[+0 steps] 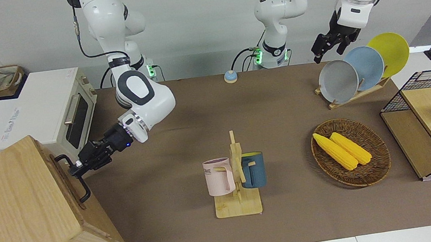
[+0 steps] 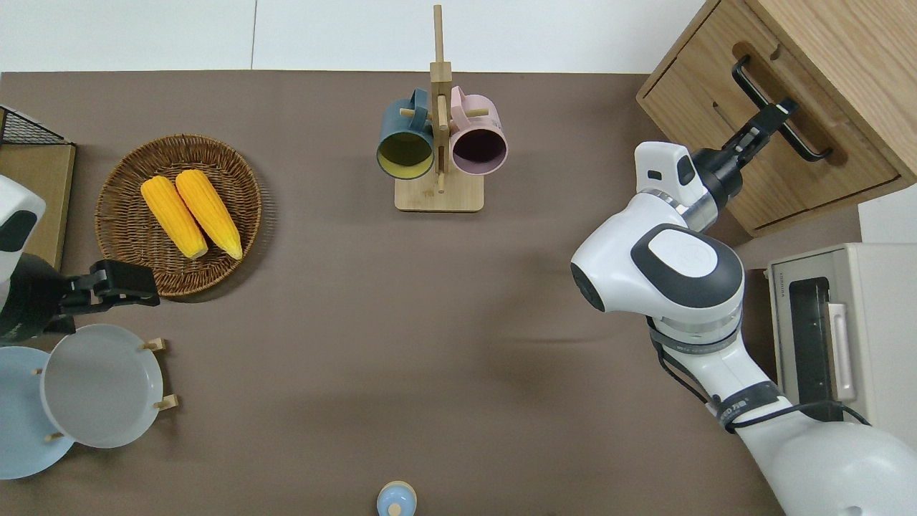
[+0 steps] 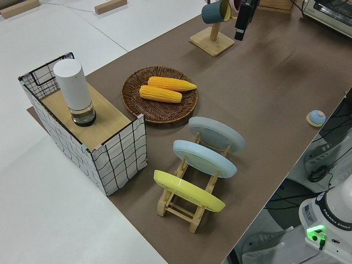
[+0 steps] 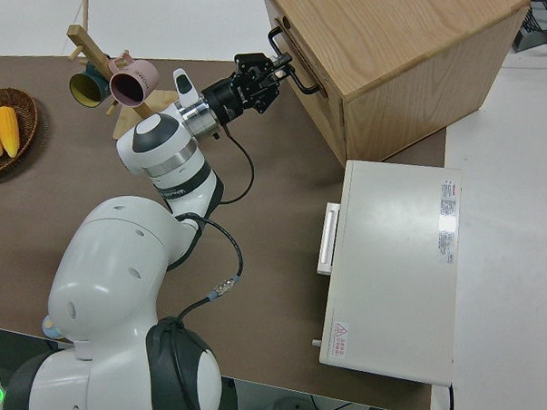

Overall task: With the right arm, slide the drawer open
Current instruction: 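Hook the right gripper onto the black drawer handle, then pull the drawer handle toward the robot with the right gripper, then release the handle and back the right gripper away from the drawer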

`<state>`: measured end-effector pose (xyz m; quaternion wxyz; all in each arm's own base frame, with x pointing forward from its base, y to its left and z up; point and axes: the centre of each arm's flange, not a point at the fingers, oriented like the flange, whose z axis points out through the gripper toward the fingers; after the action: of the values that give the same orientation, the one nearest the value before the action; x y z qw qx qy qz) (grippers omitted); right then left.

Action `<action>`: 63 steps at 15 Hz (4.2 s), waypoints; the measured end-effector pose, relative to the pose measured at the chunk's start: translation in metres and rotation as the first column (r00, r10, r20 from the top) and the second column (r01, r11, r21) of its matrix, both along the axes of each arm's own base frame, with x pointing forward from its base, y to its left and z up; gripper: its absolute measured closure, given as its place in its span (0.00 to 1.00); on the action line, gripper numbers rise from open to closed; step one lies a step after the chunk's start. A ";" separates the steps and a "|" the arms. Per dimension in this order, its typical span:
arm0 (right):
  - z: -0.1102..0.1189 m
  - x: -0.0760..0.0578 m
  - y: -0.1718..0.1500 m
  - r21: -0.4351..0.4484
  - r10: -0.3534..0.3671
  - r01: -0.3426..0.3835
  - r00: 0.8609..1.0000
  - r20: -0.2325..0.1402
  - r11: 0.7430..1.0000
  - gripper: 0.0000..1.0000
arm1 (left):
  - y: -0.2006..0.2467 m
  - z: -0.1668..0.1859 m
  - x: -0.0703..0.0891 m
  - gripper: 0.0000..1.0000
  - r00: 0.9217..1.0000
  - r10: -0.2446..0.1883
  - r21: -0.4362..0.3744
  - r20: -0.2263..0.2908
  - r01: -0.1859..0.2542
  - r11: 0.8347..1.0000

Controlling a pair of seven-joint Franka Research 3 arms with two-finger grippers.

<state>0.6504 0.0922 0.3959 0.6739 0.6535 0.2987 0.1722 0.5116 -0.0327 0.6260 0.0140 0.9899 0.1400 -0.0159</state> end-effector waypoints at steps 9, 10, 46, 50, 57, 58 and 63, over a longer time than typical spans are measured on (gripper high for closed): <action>-0.001 -0.003 0.009 0.019 -0.008 0.008 1.000 0.024 1.000 0.80 | 0.000 0.000 0.000 0.00 1.000 0.000 0.000 0.000 0.000 1.000; 0.000 -0.005 0.015 0.026 -0.018 0.017 0.999 0.026 1.000 0.80 | 0.000 0.000 0.000 0.00 1.000 0.000 0.000 0.000 0.000 1.000; 0.023 -0.143 0.234 0.117 -0.152 0.155 0.988 -0.027 0.981 0.64 | 0.000 0.000 0.000 0.00 1.000 0.000 0.000 0.000 0.000 1.000; 0.034 -0.154 0.246 0.107 -0.146 0.147 0.989 -0.016 0.983 0.23 | 0.000 0.000 0.000 0.00 1.000 0.000 0.000 0.000 0.000 1.000; 0.049 -0.154 0.255 0.162 -0.158 0.159 0.987 -0.022 0.974 0.01 | 0.000 0.000 0.000 0.00 1.000 0.000 0.000 0.000 0.000 1.000; 0.050 -0.157 0.259 0.167 -0.152 0.154 0.988 -0.025 0.974 0.00 | 0.000 0.000 0.000 0.00 1.000 0.000 0.000 0.000 0.000 1.000; 0.055 -0.175 0.280 0.242 -0.165 0.186 0.981 -0.101 0.952 0.00 | 0.000 0.000 0.000 0.00 1.000 0.000 0.000 0.000 0.000 1.000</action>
<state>0.4757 0.3726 0.4508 0.5862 0.7635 0.2420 0.1217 0.5116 -0.0327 0.6260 0.0140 0.9899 0.1400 -0.0159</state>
